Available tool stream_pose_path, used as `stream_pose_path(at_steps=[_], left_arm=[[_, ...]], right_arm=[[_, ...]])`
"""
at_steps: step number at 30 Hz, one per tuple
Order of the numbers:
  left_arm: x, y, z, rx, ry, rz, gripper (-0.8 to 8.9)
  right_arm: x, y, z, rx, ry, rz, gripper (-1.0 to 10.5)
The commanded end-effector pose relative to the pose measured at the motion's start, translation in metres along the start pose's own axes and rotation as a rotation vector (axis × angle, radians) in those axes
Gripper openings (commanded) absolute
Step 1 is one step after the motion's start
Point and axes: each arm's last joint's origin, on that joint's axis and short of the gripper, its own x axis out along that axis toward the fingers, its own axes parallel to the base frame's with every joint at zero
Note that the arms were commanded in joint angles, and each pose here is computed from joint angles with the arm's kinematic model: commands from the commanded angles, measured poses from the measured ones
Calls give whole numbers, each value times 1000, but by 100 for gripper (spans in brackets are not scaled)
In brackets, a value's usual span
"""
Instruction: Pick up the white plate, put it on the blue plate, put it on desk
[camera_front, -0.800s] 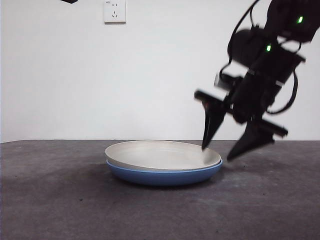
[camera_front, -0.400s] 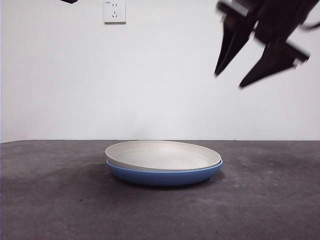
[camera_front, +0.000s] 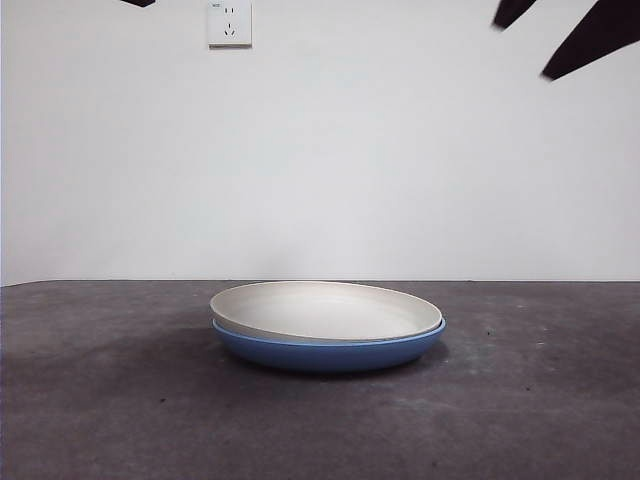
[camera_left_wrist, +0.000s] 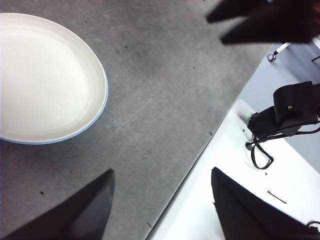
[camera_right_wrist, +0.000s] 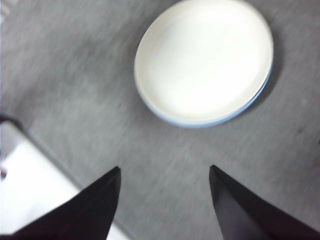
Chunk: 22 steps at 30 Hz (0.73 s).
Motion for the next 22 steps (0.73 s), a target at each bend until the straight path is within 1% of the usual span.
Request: stream_pose_path(at_steps=[1, 6, 18, 19, 20, 22], left_arm=[[0, -1, 3, 22, -8, -8, 312], [0, -1, 3, 22, -9, -8, 312], [0, -1, 3, 22, -8, -8, 306], [0, -1, 3, 22, -8, -8, 289], [0, -1, 3, 22, -8, -8, 248], [0, -1, 3, 23, -9, -7, 118]], right_arm=[[-9, 9, -4, -57, 5, 21, 281], [-20, 16, -11, -87, -10, 38, 281], [-20, 16, -12, -88, -12, 38, 280], [-20, 16, -12, -88, -12, 38, 264], [-20, 16, -12, -88, -12, 38, 235], [-20, 16, -12, -89, -12, 38, 104]])
